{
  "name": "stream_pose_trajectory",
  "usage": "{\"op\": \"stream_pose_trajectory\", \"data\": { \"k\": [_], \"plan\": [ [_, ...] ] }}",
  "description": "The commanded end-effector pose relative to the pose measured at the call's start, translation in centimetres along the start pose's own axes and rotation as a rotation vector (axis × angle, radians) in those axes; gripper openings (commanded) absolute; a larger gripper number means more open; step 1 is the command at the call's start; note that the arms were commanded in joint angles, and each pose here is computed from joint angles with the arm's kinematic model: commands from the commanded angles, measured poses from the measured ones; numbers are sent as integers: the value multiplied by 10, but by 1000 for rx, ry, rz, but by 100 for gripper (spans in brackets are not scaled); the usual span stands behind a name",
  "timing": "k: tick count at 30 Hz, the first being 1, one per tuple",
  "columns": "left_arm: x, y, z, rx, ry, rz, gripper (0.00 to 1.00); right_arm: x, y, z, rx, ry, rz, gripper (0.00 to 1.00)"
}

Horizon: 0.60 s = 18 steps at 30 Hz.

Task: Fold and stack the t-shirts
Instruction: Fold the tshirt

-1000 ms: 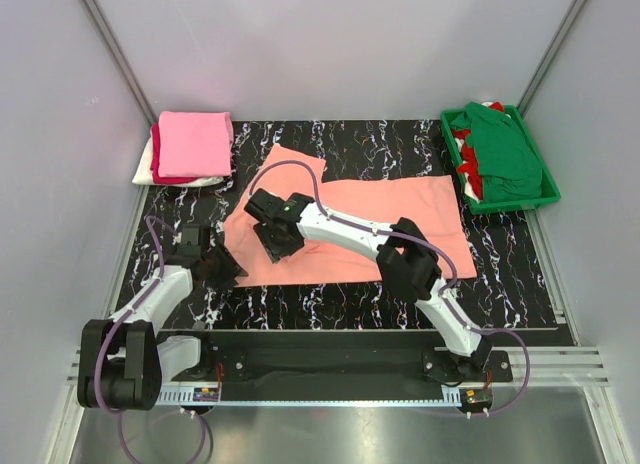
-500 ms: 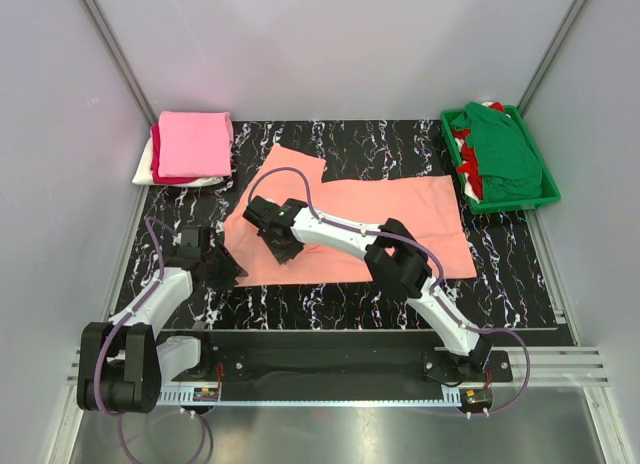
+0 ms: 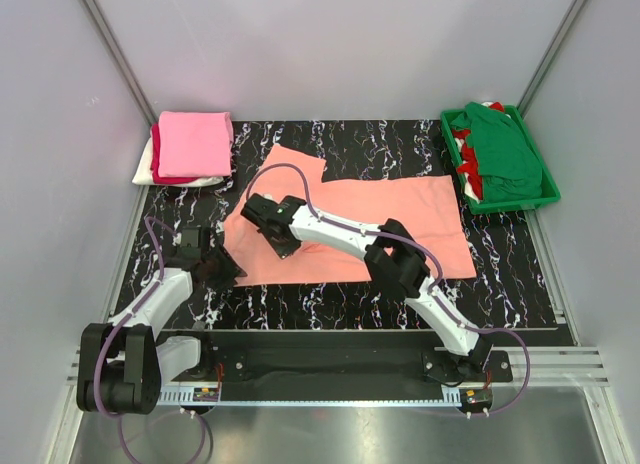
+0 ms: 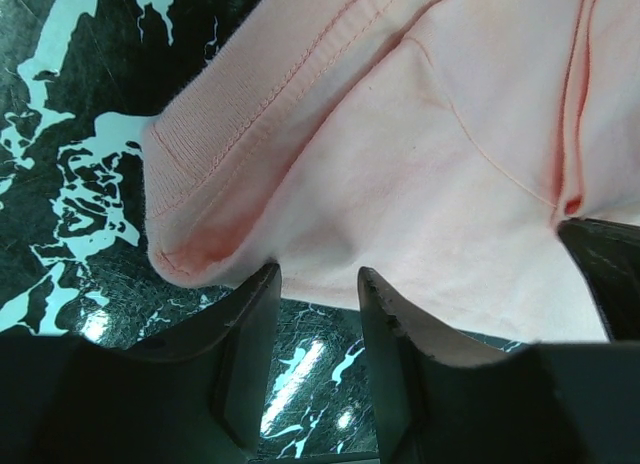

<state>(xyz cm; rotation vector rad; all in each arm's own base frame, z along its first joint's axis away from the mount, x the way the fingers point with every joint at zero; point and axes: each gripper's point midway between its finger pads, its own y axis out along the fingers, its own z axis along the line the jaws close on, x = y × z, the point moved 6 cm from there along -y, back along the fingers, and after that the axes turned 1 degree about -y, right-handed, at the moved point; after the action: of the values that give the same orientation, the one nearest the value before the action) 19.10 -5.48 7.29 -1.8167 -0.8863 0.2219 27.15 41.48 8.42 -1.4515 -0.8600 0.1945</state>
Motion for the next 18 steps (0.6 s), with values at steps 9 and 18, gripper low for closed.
{"op": "stream_pose_trajectory", "data": {
  "k": [9,18],
  "plan": [
    [-1,2,8,39,7,-20,42,47,-22,-53,-39,88,-109,0],
    [-1,3,9,46,7,-10,42,52,13,-108,11,230,-62,18]
  ]
}}
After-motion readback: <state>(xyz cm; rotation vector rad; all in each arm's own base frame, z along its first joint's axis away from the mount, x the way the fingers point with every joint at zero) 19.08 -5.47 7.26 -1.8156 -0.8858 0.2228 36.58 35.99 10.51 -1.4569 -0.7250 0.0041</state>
